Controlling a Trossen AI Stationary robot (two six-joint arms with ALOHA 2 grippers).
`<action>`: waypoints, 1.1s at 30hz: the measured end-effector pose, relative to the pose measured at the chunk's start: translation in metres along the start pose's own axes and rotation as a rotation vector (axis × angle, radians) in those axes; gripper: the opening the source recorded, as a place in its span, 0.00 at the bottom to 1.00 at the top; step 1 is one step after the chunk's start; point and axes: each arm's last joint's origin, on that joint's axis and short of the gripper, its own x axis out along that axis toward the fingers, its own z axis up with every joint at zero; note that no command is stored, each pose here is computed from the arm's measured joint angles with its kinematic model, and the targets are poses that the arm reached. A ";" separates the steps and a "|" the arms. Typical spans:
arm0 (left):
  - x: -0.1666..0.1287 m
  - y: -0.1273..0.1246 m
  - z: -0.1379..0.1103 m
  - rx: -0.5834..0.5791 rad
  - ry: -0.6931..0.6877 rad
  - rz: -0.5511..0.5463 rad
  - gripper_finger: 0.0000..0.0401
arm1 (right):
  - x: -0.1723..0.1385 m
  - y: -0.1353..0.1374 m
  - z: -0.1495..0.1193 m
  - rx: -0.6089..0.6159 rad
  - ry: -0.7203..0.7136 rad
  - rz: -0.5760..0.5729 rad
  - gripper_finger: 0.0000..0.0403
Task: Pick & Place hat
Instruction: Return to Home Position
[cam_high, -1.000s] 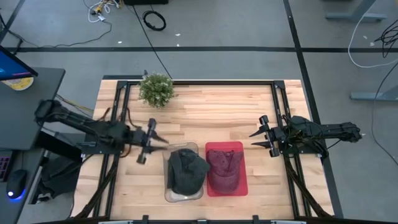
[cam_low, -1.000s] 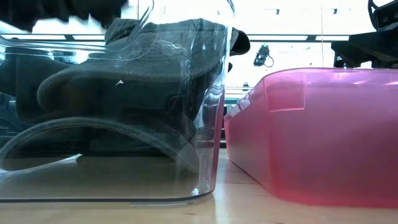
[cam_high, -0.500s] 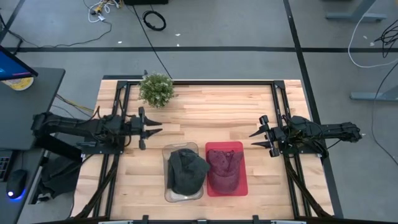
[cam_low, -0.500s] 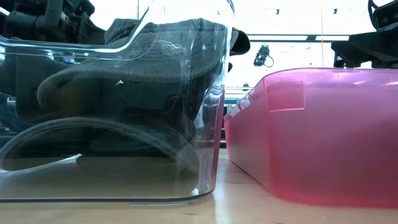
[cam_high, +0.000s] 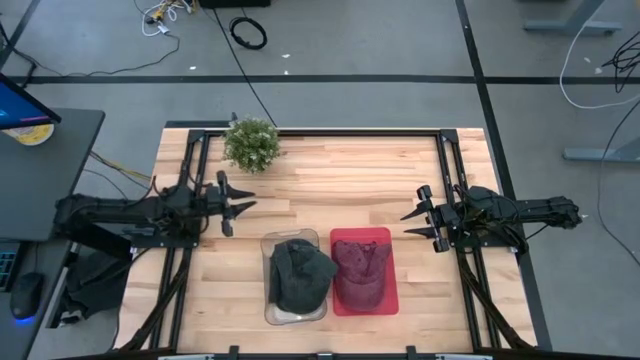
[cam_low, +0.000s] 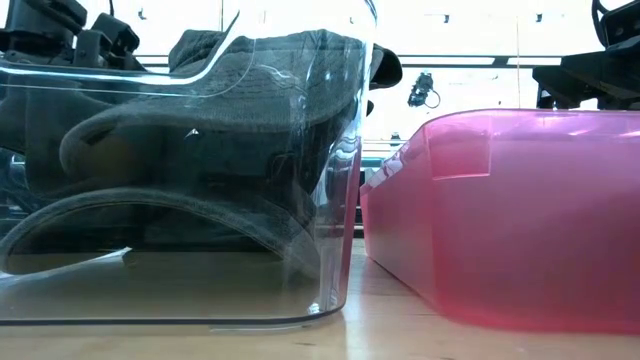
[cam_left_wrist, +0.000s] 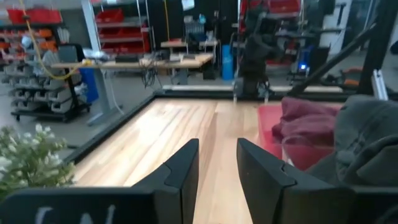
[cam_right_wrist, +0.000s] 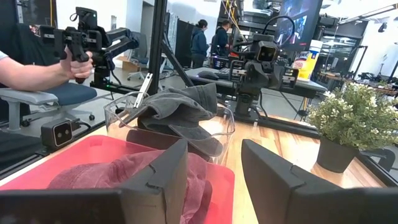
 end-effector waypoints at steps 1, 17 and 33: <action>-0.002 0.000 0.000 0.000 -0.016 0.000 0.29 | 0.000 0.000 0.000 0.000 0.000 0.000 0.39; -0.018 0.000 -0.012 0.101 -0.023 -0.102 0.29 | 0.000 0.000 0.000 0.000 0.000 0.000 0.39; -0.016 -0.001 -0.016 0.131 0.018 -0.142 0.29 | 0.000 0.000 0.000 0.000 0.000 0.000 0.39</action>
